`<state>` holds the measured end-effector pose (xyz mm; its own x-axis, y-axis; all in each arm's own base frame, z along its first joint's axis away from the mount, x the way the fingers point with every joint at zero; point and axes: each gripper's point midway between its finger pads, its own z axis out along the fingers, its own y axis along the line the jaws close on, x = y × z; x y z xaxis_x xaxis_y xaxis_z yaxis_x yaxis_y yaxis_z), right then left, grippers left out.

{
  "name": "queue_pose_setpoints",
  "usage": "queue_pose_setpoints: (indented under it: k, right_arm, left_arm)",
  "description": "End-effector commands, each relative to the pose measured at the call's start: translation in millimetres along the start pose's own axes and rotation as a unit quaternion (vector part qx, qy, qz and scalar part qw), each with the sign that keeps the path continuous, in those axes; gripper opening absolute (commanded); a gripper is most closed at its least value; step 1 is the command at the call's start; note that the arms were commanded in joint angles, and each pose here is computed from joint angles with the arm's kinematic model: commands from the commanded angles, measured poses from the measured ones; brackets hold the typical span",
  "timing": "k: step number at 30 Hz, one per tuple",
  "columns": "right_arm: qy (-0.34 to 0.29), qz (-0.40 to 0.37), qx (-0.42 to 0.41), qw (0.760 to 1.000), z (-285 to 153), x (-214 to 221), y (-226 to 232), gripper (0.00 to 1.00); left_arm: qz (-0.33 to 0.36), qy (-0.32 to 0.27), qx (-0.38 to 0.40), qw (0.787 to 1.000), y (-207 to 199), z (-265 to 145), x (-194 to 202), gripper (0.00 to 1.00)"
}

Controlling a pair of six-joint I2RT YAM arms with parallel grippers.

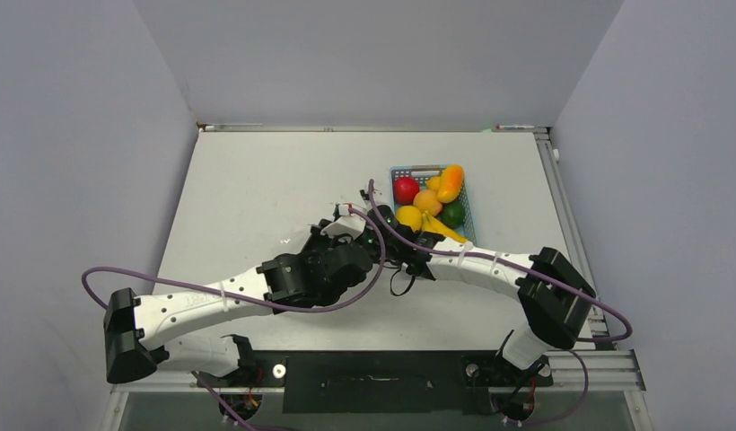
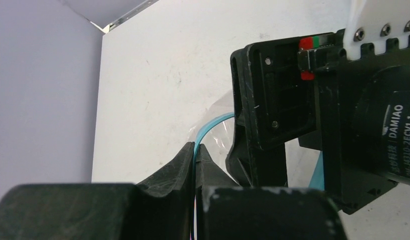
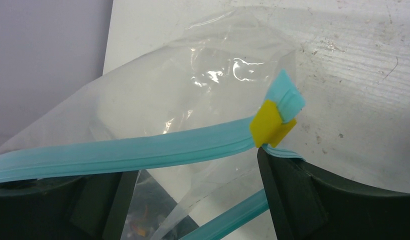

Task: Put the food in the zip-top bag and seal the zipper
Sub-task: Open the zipper of the food storage bag at the center of the board.

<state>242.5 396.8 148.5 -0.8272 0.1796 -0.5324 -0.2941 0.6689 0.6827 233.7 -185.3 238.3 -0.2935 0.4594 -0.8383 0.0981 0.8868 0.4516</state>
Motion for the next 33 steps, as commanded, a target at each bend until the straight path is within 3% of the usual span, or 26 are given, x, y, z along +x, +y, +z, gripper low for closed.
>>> queue_pose_setpoints:
  k: [1,17,26,33]
  right_arm:
    - [-0.001,0.004,0.014,1.000,-1.6,5.1,-8.3,0.90]
    - [-0.039,-0.023,-0.033,0.998,-34.1,-26.8,30.9,0.90]
    - [-0.067,-0.053,0.028,0.996,-58.9,-43.6,8.3,0.90]
    - [-0.100,-0.078,0.104,0.986,-88.1,-74.8,-36.6,0.91]
  left_arm:
    - [-0.015,-0.014,-0.030,0.999,11.0,-2.4,-10.6,0.00]
    - [0.006,-0.001,-0.026,1.000,-0.4,2.0,-4.9,0.00]
    - [0.012,0.001,-0.030,0.999,-2.6,3.6,-3.5,0.00]
    - [0.016,0.004,-0.031,0.999,-4.0,4.5,-3.4,0.00]
